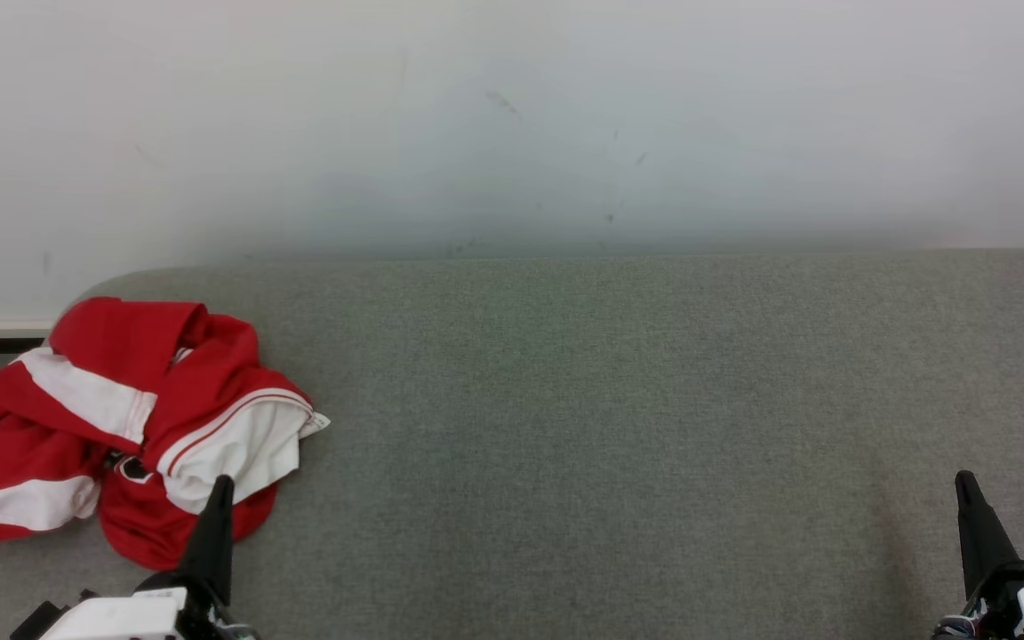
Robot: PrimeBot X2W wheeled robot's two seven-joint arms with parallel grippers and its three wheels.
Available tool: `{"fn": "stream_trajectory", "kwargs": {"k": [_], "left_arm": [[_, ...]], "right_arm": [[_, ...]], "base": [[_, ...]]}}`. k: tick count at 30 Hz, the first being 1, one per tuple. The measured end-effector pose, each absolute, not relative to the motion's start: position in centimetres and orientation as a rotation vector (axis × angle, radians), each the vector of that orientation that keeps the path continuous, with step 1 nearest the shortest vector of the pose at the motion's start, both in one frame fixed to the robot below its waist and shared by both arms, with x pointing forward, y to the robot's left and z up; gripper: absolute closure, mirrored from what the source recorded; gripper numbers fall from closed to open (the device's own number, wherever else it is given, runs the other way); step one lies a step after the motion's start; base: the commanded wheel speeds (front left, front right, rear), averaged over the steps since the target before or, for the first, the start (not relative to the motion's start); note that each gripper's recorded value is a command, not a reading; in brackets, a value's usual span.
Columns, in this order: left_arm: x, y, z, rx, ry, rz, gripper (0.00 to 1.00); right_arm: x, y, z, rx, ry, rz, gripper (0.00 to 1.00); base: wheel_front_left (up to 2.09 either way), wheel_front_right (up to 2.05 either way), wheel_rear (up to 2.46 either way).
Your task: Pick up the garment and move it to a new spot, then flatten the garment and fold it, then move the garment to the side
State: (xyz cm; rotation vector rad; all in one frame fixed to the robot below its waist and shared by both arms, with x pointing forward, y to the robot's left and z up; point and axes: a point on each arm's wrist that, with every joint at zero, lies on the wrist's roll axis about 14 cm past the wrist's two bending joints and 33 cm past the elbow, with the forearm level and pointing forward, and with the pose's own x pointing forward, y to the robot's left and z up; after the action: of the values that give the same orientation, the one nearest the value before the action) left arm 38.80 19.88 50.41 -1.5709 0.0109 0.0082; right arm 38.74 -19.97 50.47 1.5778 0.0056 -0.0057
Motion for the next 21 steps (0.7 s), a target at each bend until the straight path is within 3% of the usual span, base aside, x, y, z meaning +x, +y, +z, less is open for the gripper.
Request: {"fn": "stream_trajectory", "kwargs": {"k": [5,6,21], "left_arm": [[38.8,19.9,50.4,-1.571,0.011,0.008,1.00],[38.7,19.8,50.1,-1.573,0.017,0.015,0.00],[38.1,19.6,49.2,-1.555,0.014,0.063,0.00]], "right_arm": [[38.7,-20.0,50.5,1.578,0.006,-0.006,1.00],[38.6,-19.9,50.2,1.579,0.011,-0.011,0.00],[38.1,-18.4,49.1,1.580,0.040,-0.030,0.00]], "base": [[0.00,0.00,0.00],[0.00,0.00,0.00],[0.00,0.00,0.00]]}}
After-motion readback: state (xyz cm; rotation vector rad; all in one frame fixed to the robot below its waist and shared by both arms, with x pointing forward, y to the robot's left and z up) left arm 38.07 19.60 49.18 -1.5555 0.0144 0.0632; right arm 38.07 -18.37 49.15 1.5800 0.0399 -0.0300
